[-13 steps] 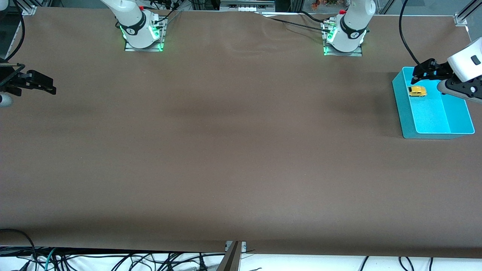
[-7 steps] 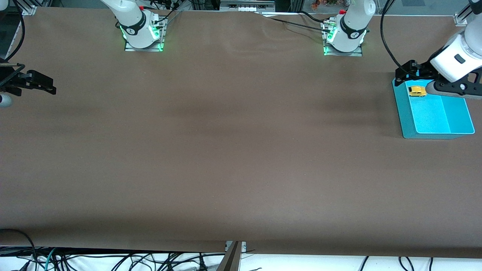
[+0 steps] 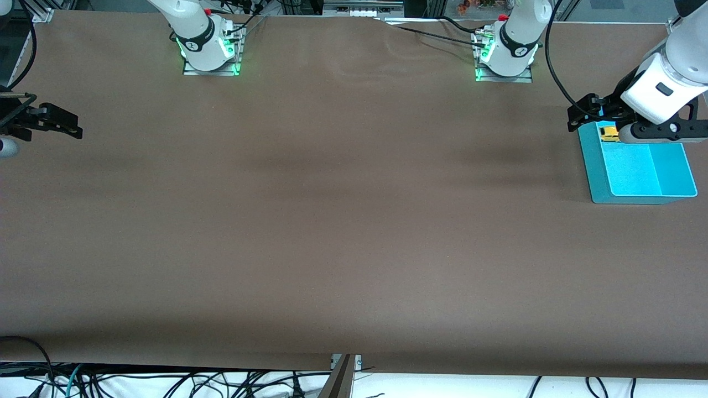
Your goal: Wind and store yellow beetle car
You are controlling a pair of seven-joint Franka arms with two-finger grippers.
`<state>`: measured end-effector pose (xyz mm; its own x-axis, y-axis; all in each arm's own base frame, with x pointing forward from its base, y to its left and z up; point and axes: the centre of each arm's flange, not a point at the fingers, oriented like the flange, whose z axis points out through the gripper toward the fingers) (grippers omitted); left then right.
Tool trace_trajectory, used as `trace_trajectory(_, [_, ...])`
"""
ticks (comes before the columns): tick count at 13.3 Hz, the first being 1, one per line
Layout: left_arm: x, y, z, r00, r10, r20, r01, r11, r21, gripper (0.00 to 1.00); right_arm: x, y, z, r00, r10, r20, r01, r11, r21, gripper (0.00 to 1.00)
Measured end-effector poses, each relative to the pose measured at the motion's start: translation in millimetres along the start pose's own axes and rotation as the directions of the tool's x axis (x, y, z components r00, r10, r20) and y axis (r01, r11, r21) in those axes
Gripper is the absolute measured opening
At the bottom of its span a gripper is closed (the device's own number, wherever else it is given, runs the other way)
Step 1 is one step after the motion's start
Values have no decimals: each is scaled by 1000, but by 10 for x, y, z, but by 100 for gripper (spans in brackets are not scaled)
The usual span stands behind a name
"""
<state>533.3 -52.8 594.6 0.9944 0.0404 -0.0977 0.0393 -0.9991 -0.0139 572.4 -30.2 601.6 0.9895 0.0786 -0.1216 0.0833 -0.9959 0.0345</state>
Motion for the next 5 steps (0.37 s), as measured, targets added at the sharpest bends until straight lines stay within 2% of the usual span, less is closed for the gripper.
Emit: trace_trajectory(5, [16, 0, -12, 1000, -1, -3, 1, 1000, -1, 100, -1, 6, 0, 1000, 1, 0, -1, 1000, 0, 100])
